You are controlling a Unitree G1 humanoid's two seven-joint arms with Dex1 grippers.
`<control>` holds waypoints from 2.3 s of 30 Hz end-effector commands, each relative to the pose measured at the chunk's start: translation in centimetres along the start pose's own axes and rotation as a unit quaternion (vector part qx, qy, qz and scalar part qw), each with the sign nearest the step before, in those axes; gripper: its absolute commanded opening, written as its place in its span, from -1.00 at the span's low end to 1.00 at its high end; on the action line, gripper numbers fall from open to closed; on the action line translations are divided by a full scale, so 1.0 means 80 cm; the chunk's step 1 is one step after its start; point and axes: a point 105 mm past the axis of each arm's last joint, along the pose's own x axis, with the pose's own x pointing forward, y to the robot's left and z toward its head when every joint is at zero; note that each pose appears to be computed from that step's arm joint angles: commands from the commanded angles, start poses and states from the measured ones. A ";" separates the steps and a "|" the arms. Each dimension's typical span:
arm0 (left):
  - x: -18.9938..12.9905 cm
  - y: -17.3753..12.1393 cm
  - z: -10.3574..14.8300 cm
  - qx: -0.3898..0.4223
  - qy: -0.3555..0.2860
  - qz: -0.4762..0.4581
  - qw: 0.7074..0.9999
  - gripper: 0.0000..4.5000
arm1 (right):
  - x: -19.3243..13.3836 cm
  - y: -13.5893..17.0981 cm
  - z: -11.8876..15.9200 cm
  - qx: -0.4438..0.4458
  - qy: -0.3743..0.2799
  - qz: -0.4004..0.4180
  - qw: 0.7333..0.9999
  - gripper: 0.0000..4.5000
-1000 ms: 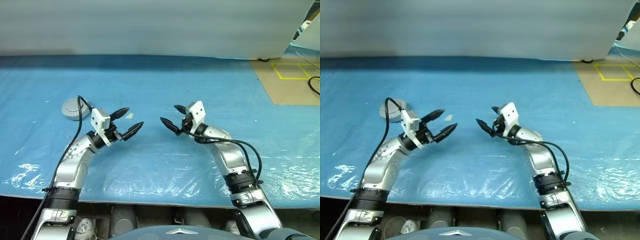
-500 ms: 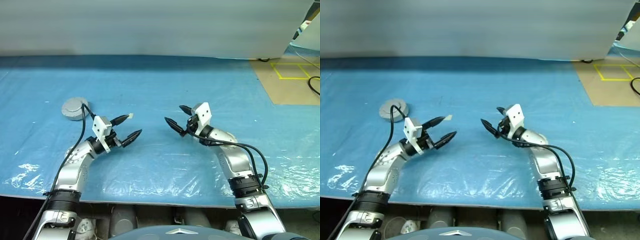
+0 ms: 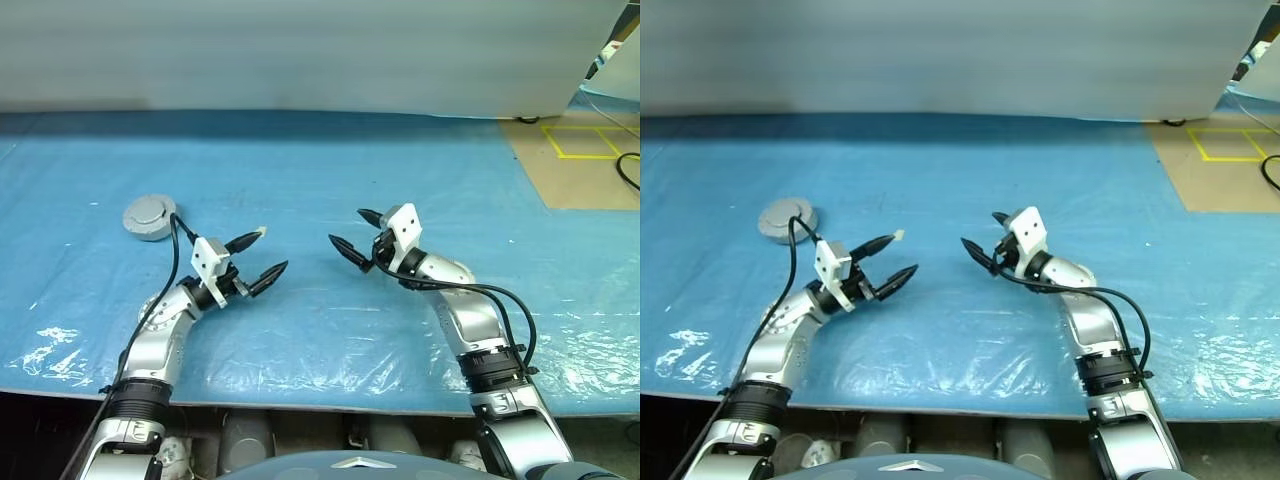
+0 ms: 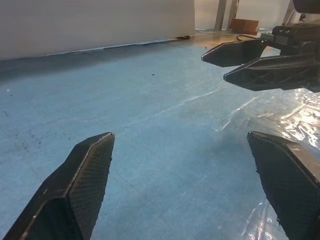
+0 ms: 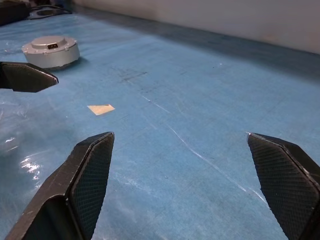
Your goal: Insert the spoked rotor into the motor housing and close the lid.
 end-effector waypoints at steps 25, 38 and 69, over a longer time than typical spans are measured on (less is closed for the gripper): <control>0.025 -0.011 0.029 0.020 -0.023 -0.011 0.999 1.00 | 0.007 0.011 0.015 -0.042 -0.017 0.032 0.998 0.99; 0.029 -0.014 0.030 0.020 -0.020 -0.010 1.000 1.00 | 0.008 0.010 0.016 -0.047 -0.015 0.034 0.998 0.99; 0.029 -0.014 0.026 0.018 -0.018 -0.008 1.000 1.00 | 0.010 0.013 0.015 -0.055 -0.014 0.040 0.998 0.99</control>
